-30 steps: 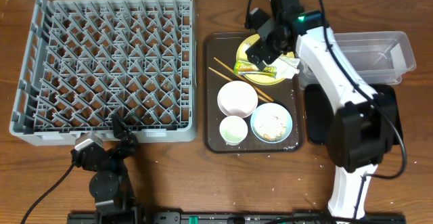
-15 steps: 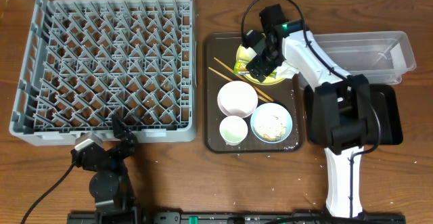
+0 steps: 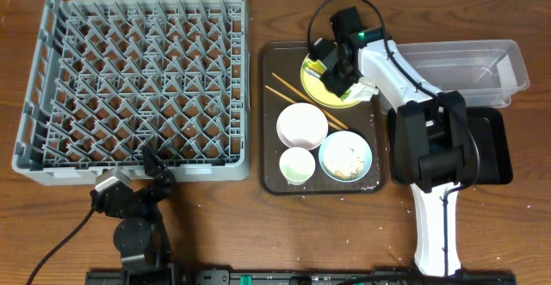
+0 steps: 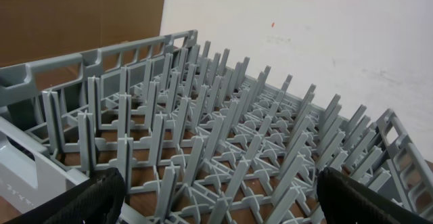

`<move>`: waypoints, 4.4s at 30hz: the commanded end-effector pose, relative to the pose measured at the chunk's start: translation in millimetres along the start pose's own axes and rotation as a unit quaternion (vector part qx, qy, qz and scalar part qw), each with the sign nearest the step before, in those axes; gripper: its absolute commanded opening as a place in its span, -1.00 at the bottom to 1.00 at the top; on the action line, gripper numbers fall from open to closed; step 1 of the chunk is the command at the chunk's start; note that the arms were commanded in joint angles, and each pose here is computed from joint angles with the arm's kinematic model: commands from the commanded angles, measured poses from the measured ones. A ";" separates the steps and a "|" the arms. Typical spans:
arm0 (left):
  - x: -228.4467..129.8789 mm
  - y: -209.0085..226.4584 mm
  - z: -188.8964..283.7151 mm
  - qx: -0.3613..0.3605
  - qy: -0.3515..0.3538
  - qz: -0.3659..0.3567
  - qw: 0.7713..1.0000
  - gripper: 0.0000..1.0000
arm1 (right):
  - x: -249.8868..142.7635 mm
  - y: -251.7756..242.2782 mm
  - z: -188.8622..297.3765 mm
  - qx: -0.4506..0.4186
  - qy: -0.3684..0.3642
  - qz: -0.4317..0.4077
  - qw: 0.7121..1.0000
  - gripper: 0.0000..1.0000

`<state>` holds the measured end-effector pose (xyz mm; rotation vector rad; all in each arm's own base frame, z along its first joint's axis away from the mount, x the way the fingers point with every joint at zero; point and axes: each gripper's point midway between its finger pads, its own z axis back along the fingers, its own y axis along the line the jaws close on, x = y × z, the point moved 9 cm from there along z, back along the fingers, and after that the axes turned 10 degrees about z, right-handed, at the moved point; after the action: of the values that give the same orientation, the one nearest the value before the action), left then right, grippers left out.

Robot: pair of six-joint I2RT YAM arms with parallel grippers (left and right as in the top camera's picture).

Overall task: Sort waste into correct bins and load items into the dishwasher
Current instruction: 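Reach right gripper to the yellow plate and grasp the snack wrapper, then carry the wrapper with right gripper and drop it into the clear bin, then grasp the blue rice bowl with the right gripper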

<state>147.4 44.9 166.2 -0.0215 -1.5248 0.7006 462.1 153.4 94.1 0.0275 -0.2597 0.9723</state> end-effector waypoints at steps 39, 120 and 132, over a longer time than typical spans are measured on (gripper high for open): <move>-10.9 6.3 -1.2 0.014 0.019 -0.012 1.000 0.83 | -127.0 -118.6 156.8 -0.228 -0.089 -0.842 0.480 -0.66; -10.9 6.3 -1.2 0.014 0.019 -0.012 1.000 0.84 | -68.0 180.4 57.1 0.052 0.167 -0.234 0.956 -0.20; -10.9 6.3 -1.2 0.014 0.019 -0.012 1.000 0.83 | -72.4 191.2 50.0 0.009 0.179 -0.198 0.964 -0.57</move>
<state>147.4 44.9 166.2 -0.0215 -1.5248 0.7006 261.5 195.8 112.1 -0.0178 0.0945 0.5353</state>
